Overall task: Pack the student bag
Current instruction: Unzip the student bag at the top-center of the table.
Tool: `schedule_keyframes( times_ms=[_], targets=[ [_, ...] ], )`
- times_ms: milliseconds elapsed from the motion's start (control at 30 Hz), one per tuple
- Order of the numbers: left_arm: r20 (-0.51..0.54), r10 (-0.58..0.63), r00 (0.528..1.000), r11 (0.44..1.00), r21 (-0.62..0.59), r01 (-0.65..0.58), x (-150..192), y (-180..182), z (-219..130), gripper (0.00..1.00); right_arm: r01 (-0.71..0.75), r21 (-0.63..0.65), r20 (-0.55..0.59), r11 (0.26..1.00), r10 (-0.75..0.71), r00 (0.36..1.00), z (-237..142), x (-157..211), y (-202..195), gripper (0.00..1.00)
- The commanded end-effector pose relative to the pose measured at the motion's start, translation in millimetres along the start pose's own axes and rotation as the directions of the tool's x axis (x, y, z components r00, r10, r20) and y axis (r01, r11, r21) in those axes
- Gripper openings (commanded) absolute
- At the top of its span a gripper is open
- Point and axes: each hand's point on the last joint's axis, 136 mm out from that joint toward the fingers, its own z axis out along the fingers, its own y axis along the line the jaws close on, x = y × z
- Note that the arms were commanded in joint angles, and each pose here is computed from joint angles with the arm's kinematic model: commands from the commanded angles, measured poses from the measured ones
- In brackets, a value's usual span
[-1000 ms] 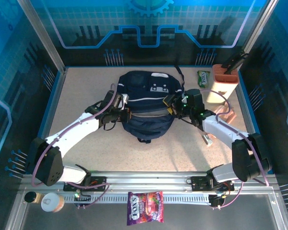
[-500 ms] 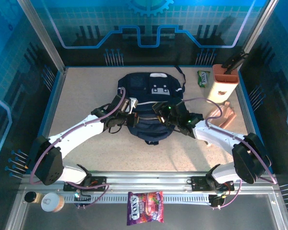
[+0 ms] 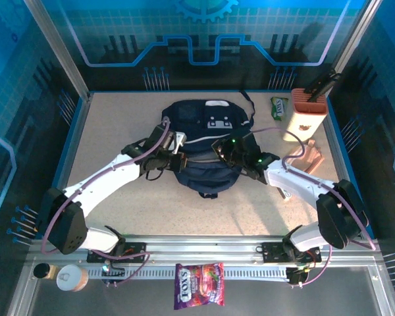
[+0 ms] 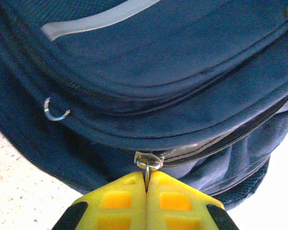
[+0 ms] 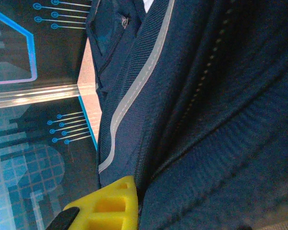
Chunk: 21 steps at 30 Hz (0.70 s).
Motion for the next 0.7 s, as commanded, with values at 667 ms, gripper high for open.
schedule_keyframes(
  times_ms=[667],
  targets=[
    [-0.078, -0.188, 0.979, 0.981, -0.054, 0.184, -72.6, 95.5, 10.7, 0.0, 0.15, -0.084, -0.027, 0.985, -0.153, 0.988, -20.0, -32.2, 25.7, 0.1]
  ],
)
